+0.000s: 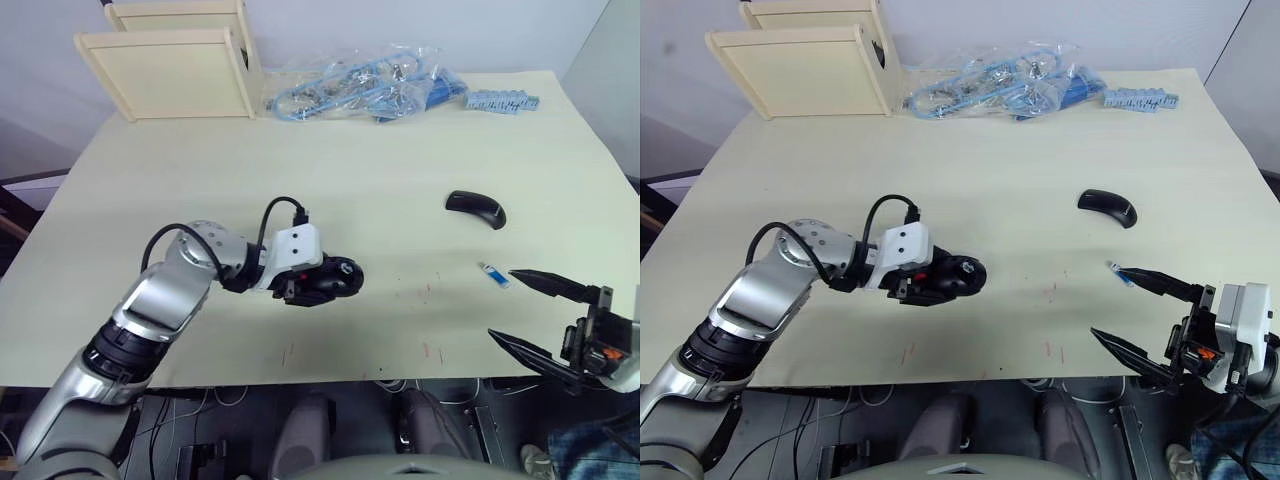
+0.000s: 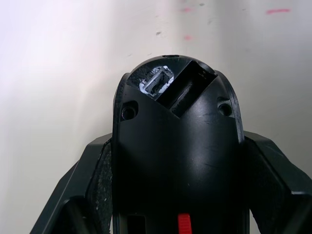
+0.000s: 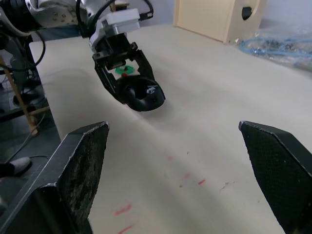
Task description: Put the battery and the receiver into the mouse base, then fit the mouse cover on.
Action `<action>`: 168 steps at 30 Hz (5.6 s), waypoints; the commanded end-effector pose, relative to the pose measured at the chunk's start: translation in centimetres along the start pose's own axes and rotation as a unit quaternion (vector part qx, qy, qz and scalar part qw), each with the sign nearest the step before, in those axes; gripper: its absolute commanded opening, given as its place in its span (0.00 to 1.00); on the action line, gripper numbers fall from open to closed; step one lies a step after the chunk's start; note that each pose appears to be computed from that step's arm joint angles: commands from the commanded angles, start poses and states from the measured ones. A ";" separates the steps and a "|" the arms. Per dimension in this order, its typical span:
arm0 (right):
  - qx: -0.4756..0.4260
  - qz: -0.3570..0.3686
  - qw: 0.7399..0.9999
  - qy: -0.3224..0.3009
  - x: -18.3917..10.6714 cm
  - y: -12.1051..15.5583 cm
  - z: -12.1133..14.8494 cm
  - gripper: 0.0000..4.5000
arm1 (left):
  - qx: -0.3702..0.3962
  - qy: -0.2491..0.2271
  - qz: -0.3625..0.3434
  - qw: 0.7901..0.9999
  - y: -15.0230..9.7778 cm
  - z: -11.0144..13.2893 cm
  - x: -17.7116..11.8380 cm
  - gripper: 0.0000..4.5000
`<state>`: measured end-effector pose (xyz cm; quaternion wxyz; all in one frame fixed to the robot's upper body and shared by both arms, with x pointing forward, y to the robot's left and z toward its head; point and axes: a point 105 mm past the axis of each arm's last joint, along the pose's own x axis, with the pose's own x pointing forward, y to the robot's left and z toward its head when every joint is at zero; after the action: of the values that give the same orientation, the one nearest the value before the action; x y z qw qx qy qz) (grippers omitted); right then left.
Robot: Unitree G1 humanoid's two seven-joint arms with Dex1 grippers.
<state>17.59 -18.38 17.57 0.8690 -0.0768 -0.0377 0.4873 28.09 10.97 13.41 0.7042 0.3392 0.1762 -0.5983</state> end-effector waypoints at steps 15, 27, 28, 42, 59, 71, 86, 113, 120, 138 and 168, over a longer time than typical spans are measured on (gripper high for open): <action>-0.003 0.030 1.000 0.004 -0.5 1.3 1.2 1.00 | -0.004 -0.007 -0.009 1.000 -1.4 0.9 3.1 0.66; 0.007 0.016 1.000 0.024 -0.3 0.9 0.9 1.00 | -0.020 0.063 -0.022 0.998 -2.8 -3.0 4.5 0.66; 0.007 0.015 0.999 0.030 -0.3 0.8 0.8 1.00 | -0.023 0.070 -0.022 0.997 -2.9 -3.4 4.3 0.66; 0.003 -0.069 0.988 0.140 0.1 -2.0 -0.9 1.00 | -0.028 0.053 -0.014 0.998 -2.7 -2.8 5.2 0.66; 0.068 -0.206 0.946 0.242 0.6 -8.3 -6.0 1.00 | -0.035 0.040 -0.004 0.999 -2.8 -2.2 5.1 0.66; 0.079 -0.265 0.933 0.230 0.3 -9.5 -9.2 0.56 | -0.038 0.037 -0.008 0.999 -2.9 -2.1 5.4 0.66; 0.104 -0.282 0.928 0.218 0.0 -9.5 -10.7 0.56 | -0.036 0.046 -0.012 0.998 -3.1 -2.8 5.2 0.66; -0.079 -0.123 0.954 0.262 3.4 -7.0 -5.0 0.03 | -0.031 0.051 -0.010 0.998 -2.5 -2.9 4.5 0.66; -0.082 -0.061 0.942 0.318 6.4 -4.7 -1.0 0.03 | -0.027 0.051 -0.014 0.998 -2.7 -3.0 4.6 0.66; 0.049 0.060 0.924 0.375 13.6 0.7 -3.5 0.03 | -0.027 0.057 -0.024 0.998 -2.7 -3.2 4.5 0.66; 0.089 0.066 0.906 0.410 15.5 2.7 -5.4 0.03 | -0.032 0.054 -0.026 0.998 -3.5 -2.9 4.7 0.66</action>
<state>24.17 -4.36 11.65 0.7786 -0.1891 0.3681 0.4717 26.72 8.86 8.76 0.6989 0.3412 0.2108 -0.5922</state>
